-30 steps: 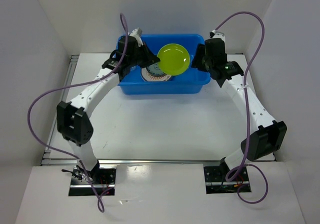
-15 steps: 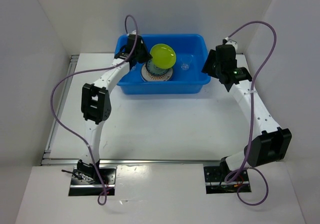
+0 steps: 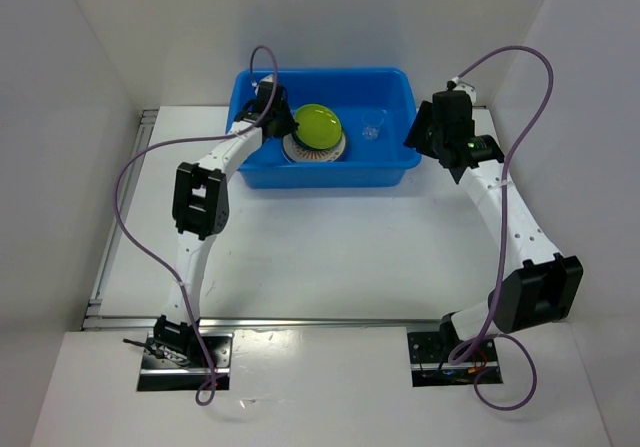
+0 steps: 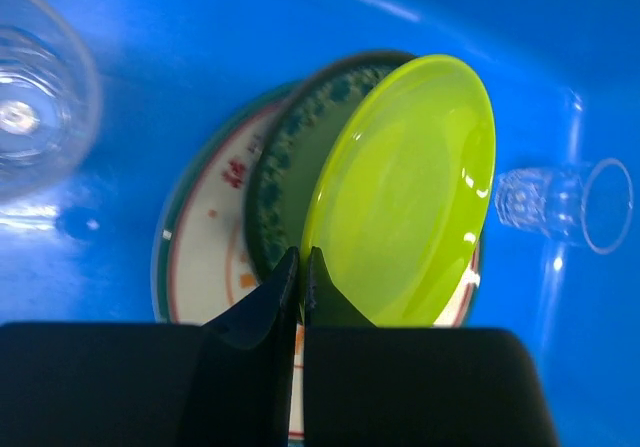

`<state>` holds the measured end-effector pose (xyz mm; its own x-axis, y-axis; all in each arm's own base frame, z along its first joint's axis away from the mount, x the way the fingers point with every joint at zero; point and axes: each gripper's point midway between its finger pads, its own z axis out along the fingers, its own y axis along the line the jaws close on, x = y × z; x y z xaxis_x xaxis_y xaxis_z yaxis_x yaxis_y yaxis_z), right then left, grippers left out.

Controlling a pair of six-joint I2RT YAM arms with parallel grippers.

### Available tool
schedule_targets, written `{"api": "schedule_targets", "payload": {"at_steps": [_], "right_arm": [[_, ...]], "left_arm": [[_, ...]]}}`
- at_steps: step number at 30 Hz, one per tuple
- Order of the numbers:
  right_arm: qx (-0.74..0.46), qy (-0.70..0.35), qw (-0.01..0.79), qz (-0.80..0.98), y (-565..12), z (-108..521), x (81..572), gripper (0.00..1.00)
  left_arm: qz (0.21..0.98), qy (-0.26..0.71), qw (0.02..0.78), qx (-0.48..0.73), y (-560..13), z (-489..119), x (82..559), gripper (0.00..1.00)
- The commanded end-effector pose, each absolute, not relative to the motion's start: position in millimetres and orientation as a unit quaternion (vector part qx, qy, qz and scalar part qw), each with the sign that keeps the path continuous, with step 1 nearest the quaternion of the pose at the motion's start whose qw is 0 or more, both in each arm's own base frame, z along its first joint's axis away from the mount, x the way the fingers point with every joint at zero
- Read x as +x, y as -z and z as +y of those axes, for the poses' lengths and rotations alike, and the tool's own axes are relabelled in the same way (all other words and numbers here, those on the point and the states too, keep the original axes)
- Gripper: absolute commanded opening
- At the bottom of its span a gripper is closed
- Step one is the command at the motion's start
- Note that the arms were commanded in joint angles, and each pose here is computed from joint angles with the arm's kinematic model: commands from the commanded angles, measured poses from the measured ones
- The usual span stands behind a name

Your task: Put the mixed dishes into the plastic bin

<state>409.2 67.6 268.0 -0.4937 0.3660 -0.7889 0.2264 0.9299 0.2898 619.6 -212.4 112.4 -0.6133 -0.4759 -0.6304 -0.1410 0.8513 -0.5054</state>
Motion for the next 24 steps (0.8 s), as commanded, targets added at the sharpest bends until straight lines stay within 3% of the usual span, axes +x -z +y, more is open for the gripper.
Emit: {"api": "schedule_targets", "payload": {"at_steps": [1,5,7,10,13,14,20,24], "right_arm": [[0.178,-0.077,0.476,0.858,-272,64,403,0.58],[0.176,-0.079,0.472,0.860,-269,66,404,0.58],[0.176,-0.079,0.472,0.860,-269,66,404,0.58],[0.176,-0.079,0.472,0.860,-271,66,404,0.58],[0.176,-0.078,0.468,0.863,-267,66,405,0.58],[0.176,-0.078,0.468,0.863,-267,66,405,0.58],[0.175,-0.089,0.466,0.863,-264,72,411,0.57],[0.163,-0.087,0.467,0.865,-262,73,414,0.58]], "left_arm": [[0.850,0.216,0.442,-0.189,-136,-202,641,0.00],[0.854,0.213,0.436,-0.187,-121,-199,646,0.09],[0.856,0.211,0.432,-0.188,-115,-199,646,0.34],[0.853,0.220,0.437,-0.184,-121,-202,648,0.56],[0.855,0.236,0.428,-0.173,-122,-209,645,0.71],[0.852,0.244,0.432,-0.170,-129,-211,646,0.81],[0.819,0.317,0.460,-0.130,-214,-232,641,0.82],[0.800,0.339,0.486,-0.098,-281,-233,620,1.00]]}}
